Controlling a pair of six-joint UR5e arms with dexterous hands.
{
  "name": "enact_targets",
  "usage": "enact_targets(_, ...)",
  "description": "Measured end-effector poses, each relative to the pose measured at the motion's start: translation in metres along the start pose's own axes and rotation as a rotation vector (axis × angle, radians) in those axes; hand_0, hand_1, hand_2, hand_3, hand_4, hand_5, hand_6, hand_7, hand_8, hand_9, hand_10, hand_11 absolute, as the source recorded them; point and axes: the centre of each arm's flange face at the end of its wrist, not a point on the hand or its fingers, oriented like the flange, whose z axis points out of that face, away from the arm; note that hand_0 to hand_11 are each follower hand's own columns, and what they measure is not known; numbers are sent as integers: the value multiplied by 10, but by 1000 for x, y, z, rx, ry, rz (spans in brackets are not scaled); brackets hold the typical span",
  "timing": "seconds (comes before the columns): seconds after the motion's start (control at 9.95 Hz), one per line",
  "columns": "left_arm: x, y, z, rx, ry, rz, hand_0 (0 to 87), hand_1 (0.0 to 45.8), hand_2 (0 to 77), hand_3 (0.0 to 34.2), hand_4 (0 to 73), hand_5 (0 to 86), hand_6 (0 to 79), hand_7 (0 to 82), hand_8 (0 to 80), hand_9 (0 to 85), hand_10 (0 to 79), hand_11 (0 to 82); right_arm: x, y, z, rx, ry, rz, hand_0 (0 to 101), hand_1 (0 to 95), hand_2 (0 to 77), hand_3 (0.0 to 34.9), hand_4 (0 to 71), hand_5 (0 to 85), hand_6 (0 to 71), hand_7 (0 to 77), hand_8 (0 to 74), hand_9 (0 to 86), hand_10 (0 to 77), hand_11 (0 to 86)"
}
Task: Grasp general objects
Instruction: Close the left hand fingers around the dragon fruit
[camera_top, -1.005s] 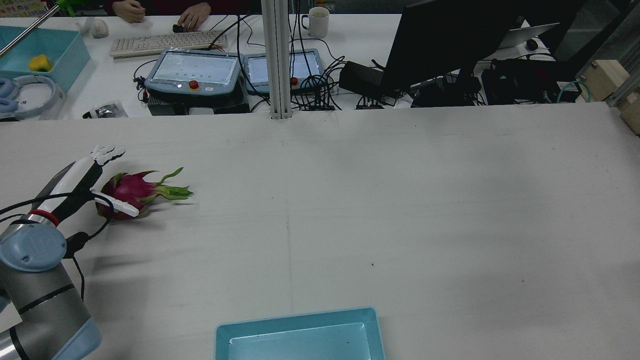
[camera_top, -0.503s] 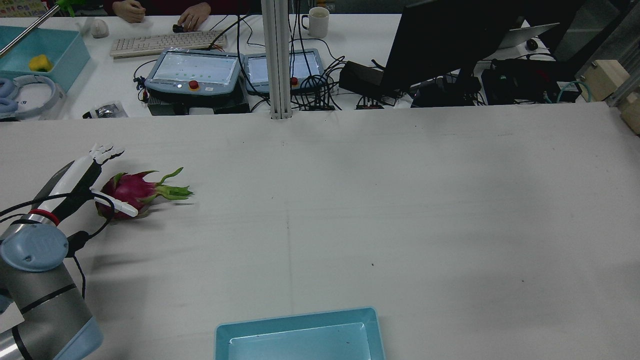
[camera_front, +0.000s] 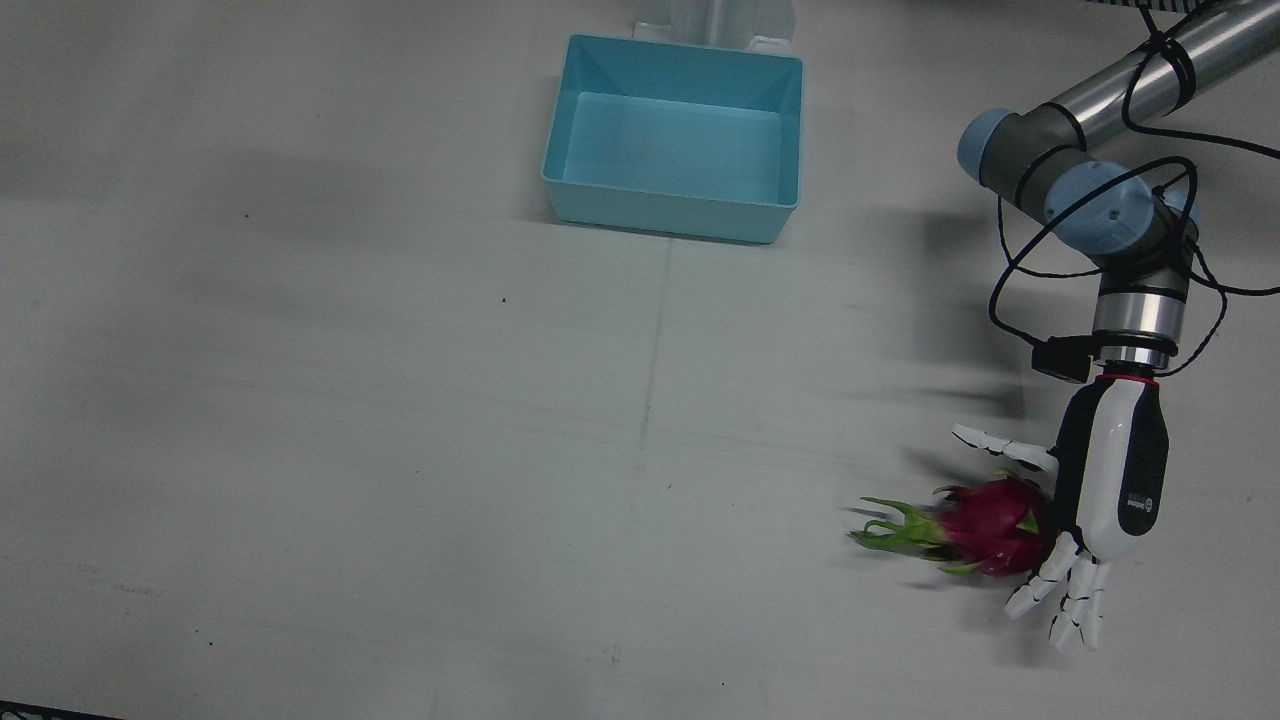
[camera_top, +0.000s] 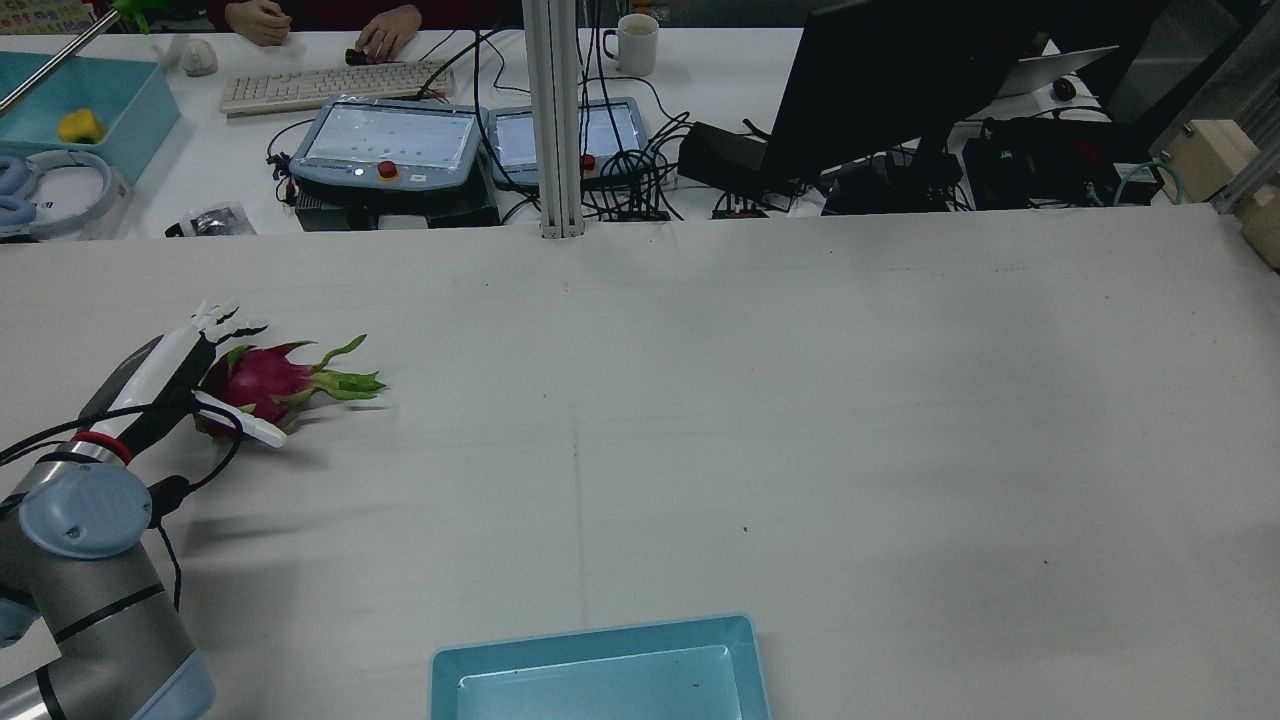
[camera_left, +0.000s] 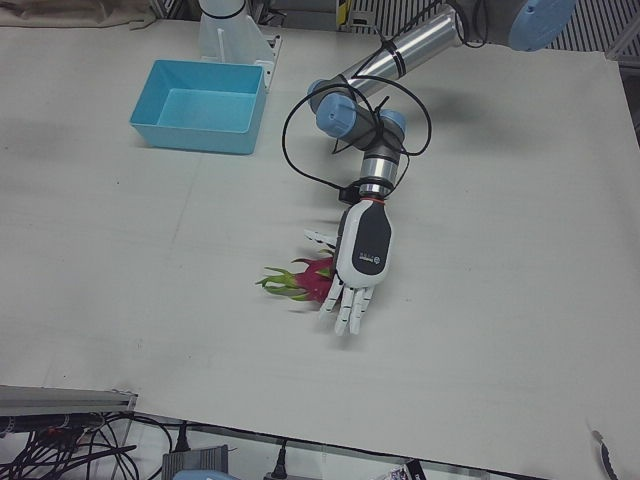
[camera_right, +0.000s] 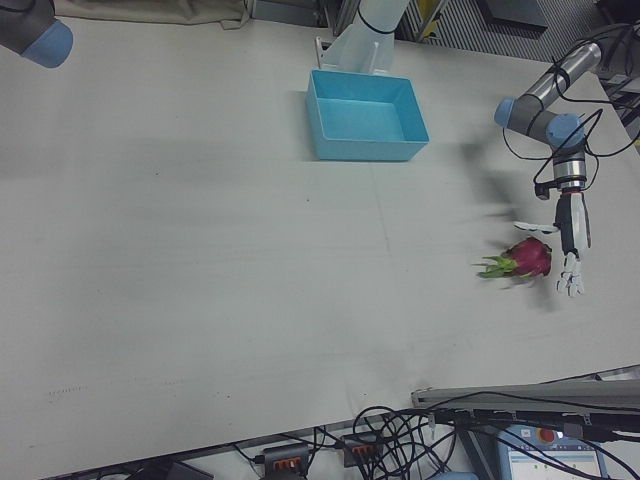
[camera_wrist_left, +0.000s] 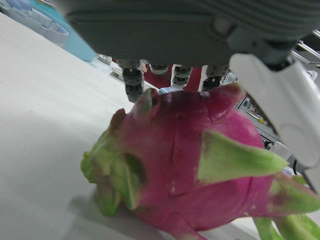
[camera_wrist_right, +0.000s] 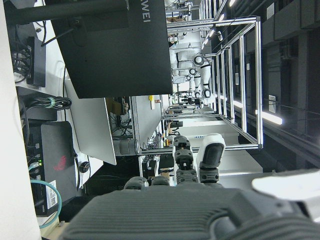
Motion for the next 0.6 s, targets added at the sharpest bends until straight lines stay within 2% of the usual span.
enact_targets(0.5,1,6,4,26,5,13,625,0,11,0,164,125,16,120,11,11,147,114,0,0,0,0,0,0,0,54,16,0,0,736,0,0,0,11,0,5)
enact_targets(0.6,-2,5,5,34,2,18,576,0,11,0,295,175,22,136,11,11,147,87,0,0,0,0,0,0,0,54,16,0,0,736,0,0,0,11,0,11)
